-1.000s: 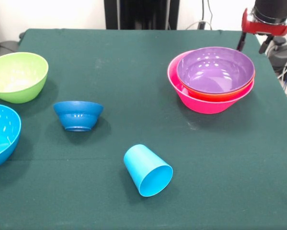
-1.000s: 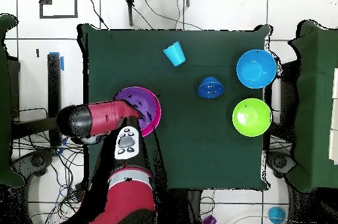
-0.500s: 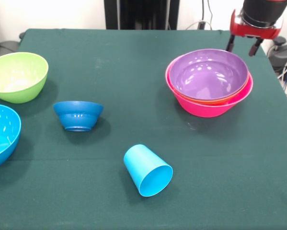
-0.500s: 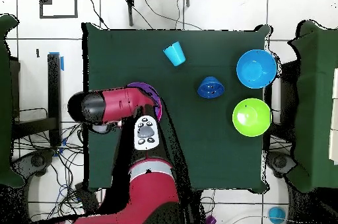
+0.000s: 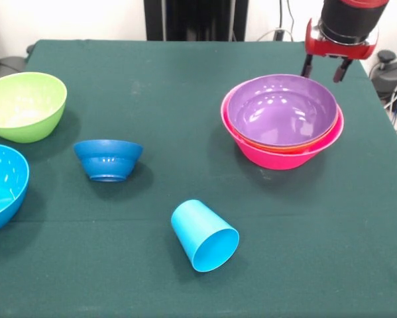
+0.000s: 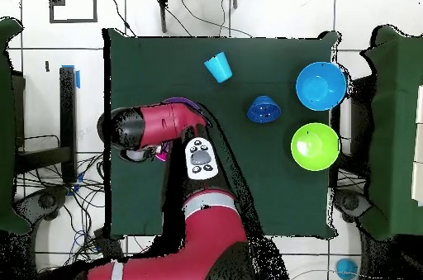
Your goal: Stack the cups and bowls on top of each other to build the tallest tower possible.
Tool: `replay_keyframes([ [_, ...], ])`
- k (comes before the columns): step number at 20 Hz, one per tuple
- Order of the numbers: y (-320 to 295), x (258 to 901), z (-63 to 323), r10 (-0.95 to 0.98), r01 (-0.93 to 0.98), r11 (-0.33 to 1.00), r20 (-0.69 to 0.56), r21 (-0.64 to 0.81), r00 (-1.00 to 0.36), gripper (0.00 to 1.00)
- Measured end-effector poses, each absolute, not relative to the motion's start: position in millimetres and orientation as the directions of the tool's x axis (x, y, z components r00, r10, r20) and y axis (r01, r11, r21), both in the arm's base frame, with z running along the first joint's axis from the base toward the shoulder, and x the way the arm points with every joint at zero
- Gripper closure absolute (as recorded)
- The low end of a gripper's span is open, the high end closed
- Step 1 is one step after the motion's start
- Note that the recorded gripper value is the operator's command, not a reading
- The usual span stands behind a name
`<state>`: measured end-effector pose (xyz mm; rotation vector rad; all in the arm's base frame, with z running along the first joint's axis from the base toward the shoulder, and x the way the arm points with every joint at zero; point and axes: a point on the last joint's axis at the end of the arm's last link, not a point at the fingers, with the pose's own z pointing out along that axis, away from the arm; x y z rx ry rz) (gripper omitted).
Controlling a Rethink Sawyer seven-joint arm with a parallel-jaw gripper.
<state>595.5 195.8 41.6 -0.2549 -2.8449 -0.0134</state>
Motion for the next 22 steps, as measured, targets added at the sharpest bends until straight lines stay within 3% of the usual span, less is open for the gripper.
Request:
replay_keyframes([
  [22, 183, 592, 42, 0.108, 0.112, 0.994, 0.269, 0.000, -0.957, 0.00],
])
